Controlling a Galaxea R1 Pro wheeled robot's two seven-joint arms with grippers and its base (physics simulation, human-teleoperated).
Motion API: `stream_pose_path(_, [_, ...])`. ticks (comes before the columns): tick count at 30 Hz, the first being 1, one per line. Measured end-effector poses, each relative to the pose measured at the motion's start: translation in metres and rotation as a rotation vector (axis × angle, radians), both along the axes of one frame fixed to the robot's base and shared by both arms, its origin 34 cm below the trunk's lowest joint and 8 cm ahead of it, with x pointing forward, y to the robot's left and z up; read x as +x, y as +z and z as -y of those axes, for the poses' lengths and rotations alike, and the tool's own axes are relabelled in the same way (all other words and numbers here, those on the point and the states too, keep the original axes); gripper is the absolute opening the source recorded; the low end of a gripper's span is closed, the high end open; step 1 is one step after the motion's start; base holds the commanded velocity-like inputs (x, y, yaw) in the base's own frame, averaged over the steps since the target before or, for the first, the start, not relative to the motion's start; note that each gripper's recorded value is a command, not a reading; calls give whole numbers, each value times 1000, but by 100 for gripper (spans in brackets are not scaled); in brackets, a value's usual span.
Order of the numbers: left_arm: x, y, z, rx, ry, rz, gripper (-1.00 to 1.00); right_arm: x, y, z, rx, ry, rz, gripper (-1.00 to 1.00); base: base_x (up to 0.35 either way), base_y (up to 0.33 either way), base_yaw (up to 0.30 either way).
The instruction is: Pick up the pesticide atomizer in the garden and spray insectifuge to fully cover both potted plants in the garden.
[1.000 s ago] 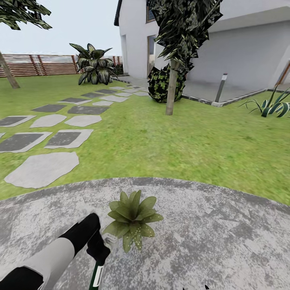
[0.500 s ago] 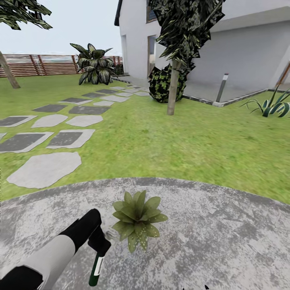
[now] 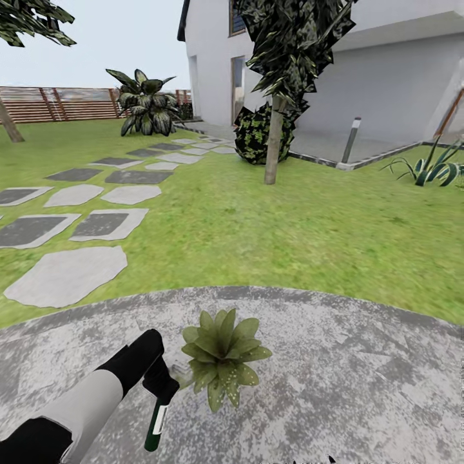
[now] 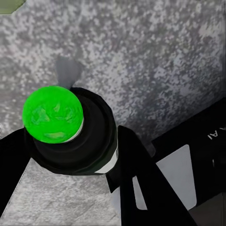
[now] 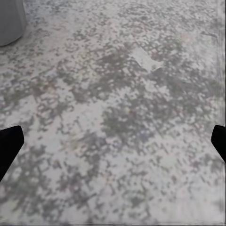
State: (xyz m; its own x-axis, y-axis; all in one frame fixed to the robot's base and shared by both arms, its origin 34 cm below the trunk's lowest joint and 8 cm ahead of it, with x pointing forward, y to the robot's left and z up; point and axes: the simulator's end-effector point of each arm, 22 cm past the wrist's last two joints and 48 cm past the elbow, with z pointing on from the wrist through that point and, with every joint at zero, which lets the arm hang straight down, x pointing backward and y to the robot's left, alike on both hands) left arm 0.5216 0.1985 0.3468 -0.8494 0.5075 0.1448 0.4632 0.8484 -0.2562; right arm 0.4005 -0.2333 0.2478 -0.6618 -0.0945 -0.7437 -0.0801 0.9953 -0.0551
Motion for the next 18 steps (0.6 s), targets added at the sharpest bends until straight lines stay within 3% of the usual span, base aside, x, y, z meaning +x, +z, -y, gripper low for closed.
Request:
stream_pose_path(6, [-3, -2, 0, 3, -7, -4, -100, 0, 0, 1, -1, -2, 1, 100, -1, 0, -250])
stream_pose_path(11, [-5, -3, -1, 7, -10, -7, -100, 0, 0, 1, 0, -4, 0, 100, -216, 126, -17])
stream_pose_path(18, [-7, -4, -2, 11, -15, -9, -100, 0, 0, 0, 1, -4, 0, 100, -21, 100, -1])
